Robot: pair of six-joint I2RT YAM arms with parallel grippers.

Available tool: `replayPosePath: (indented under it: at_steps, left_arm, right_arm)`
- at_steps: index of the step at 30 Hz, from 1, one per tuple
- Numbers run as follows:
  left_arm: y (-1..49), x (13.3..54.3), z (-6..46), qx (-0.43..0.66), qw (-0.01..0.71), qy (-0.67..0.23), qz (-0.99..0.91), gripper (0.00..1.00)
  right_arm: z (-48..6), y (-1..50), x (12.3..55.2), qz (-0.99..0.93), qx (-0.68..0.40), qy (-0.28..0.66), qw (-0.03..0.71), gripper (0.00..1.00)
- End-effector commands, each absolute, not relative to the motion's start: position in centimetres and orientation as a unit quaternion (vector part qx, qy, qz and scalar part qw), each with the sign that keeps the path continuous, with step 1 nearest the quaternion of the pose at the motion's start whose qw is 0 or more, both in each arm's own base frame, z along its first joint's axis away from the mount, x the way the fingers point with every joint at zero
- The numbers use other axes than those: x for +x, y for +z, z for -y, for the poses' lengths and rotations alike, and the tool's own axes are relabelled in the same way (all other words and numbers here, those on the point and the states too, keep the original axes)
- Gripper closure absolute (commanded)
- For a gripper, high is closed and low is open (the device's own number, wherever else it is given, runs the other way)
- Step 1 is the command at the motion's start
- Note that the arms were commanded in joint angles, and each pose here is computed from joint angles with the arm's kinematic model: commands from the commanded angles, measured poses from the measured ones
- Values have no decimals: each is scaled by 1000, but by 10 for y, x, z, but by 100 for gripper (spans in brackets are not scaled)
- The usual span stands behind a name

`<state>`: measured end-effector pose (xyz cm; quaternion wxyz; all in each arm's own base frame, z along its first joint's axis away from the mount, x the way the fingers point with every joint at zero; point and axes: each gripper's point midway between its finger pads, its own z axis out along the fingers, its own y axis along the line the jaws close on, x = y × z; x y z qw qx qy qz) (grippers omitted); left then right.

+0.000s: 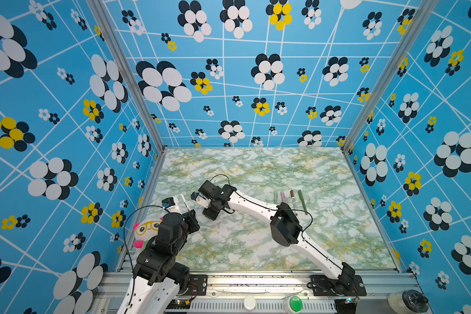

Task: Insert pens into pen caps
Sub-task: Pick up the pen cap from the middle-left of the table.

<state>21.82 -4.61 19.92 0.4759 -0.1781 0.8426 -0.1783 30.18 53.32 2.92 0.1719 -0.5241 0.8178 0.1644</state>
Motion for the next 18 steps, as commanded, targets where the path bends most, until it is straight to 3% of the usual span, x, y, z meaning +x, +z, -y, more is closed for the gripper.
replayPosePath:
  at_steps: [1,18]
  left_arm:
    - [204,224,54,-157,480,-189,-842,100]
    - [203,245,167,29,414,-322,-851,100]
  right_arm:
    - [-520,64,324,-852,-445,205,185,100]
    - [-420,209,392,-865,-165,379,283,100]
